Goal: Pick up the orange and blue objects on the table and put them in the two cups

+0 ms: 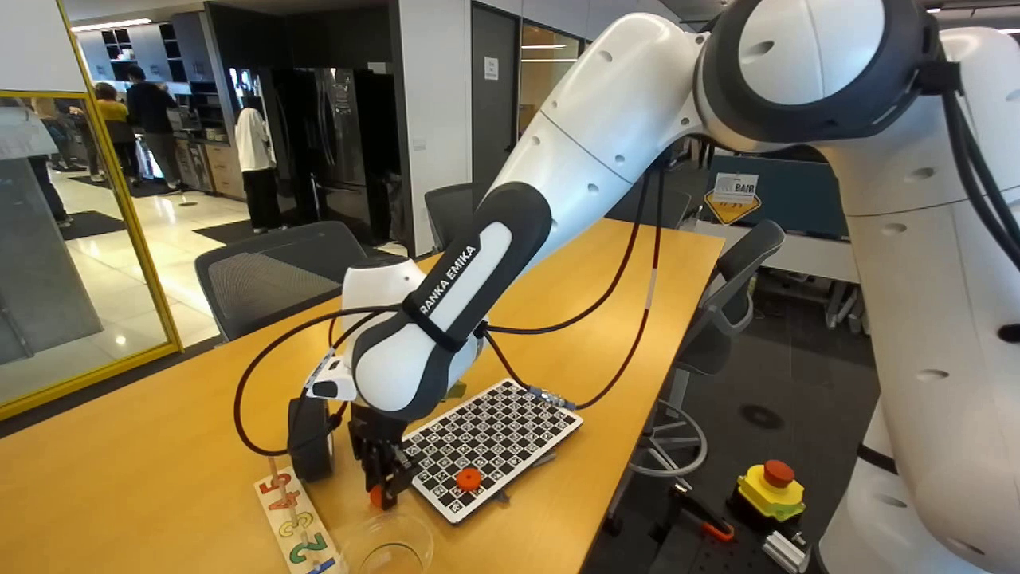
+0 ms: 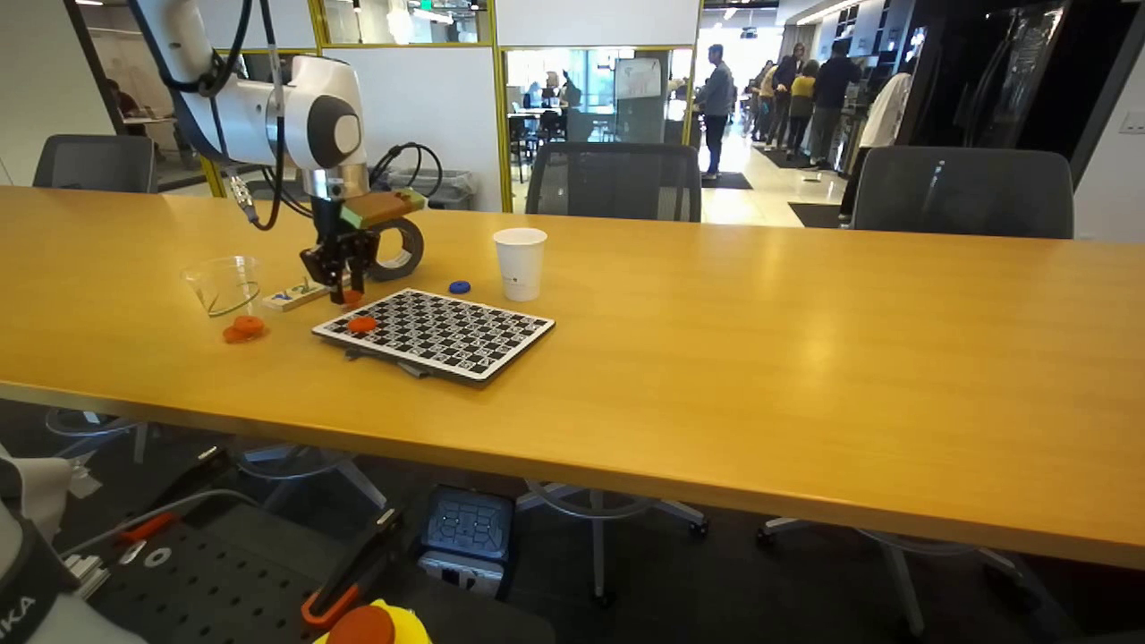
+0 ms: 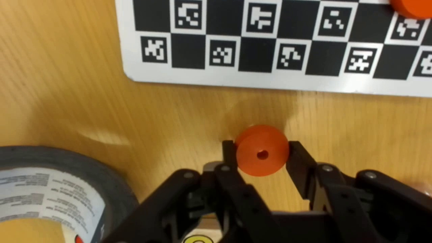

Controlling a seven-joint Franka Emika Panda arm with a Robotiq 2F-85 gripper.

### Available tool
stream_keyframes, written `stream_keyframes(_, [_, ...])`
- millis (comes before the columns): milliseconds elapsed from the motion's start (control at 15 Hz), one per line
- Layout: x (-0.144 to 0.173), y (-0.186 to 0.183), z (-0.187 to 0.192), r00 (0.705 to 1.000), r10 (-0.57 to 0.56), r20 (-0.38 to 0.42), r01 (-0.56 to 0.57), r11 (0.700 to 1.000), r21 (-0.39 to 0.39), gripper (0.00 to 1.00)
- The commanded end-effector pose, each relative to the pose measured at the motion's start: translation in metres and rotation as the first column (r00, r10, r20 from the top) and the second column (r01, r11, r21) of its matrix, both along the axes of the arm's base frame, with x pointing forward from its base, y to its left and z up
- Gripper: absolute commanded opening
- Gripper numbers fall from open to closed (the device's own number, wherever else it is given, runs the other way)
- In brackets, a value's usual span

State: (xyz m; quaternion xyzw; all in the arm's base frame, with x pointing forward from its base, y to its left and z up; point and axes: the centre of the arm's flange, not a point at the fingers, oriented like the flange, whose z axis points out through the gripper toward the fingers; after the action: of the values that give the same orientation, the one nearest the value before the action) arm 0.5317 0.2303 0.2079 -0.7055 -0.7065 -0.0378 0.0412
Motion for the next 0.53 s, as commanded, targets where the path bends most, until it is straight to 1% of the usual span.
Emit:
stream_keyframes(0, [-0.023, 0.016, 0.045, 0.994, -0.085, 0.062, 0.087, 0.995, -0.041, 0.21])
stream_keyframes(133, [-0.033, 0.025, 0.065, 0.987, -0.132, 0.094, 0.138, 0.989, -0.059, 0.21])
stream_keyframes(333, [-0.054, 0.038, 0.092, 0.967, -0.202, 0.156, 0.218, 0.971, -0.097, 0.21])
stream_keyframes(467, [-0.068, 0.049, 0.105, 0.955, -0.248, 0.165, 0.269, 0.956, -0.120, 0.22])
